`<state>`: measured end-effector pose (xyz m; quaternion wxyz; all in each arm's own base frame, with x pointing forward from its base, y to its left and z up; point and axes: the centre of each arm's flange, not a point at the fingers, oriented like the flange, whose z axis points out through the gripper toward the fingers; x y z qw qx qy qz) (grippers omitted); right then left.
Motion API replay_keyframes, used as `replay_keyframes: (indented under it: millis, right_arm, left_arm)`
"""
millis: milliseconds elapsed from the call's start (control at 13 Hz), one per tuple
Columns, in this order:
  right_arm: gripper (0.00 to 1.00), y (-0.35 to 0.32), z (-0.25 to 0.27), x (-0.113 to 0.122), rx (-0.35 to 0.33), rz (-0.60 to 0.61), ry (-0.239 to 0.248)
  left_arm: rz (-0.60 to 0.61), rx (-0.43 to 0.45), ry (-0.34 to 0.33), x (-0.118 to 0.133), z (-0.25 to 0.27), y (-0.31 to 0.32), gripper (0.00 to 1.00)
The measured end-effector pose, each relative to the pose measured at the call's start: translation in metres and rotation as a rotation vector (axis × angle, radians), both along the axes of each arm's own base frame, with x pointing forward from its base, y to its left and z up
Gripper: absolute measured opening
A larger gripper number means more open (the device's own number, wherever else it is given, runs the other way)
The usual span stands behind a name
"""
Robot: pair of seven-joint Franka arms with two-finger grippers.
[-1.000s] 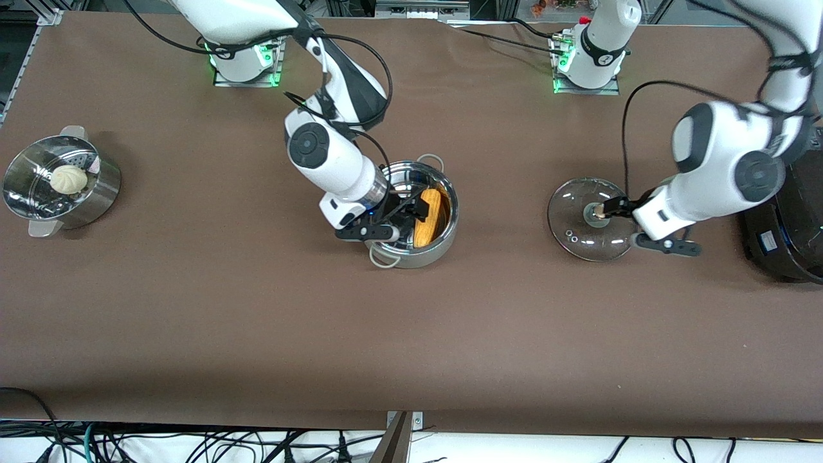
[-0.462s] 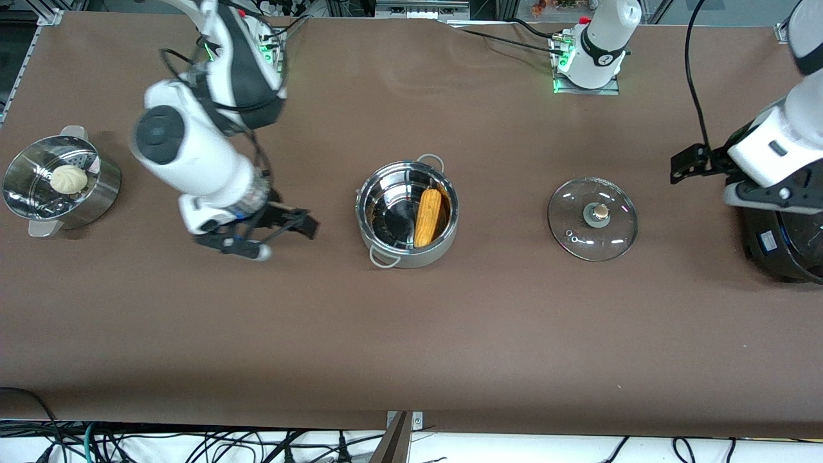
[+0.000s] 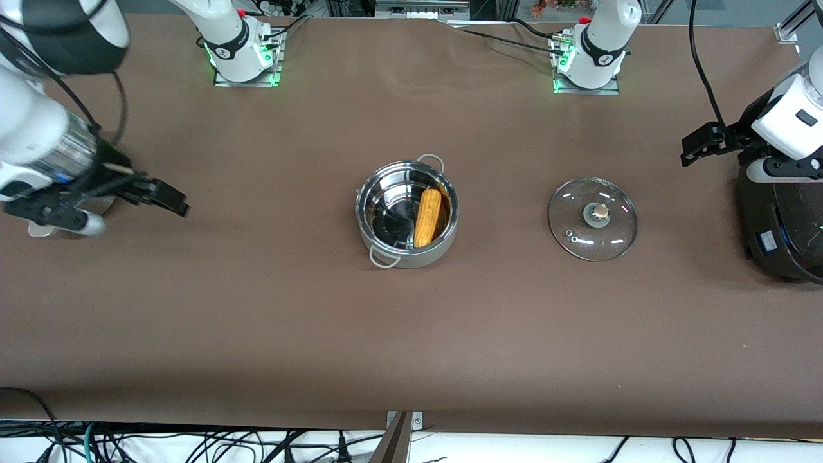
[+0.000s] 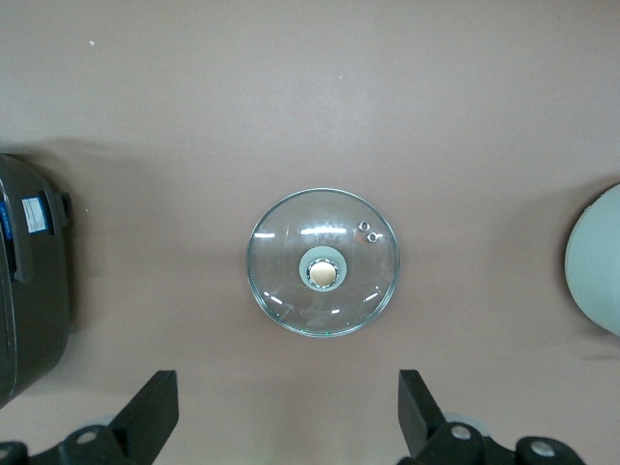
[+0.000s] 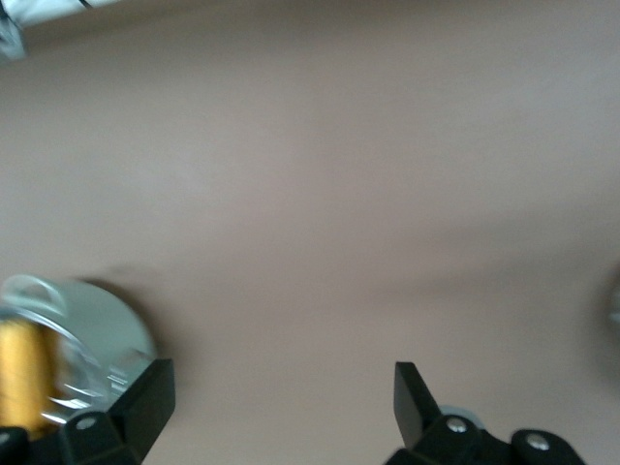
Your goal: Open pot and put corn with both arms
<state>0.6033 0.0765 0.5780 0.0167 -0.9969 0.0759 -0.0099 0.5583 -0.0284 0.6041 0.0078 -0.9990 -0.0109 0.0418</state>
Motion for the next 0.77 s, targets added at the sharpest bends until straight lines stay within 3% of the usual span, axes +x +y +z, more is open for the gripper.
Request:
replay_keyframes:
  millis: [154,385,769]
  right_arm:
    - [1.0,-0.04,0.005,-0.015,-0.029,0.081,-0.001]
    - [1.0,-0.083,0.02,-0.037,-0.073,0.097,-0.015]
    - [1.0,-0.095,0.013,-0.043,-0.041,0.131,-0.002]
  left_arm:
    - [0.006,0.001,0.002,0.0,-0.001,0.001,1.0]
    - [0.022,0.002,0.001,0.001,-0.001,0.002,1.0]
    - [0.025,0.002,0.002,0.001,-0.001,0.003,1.0]
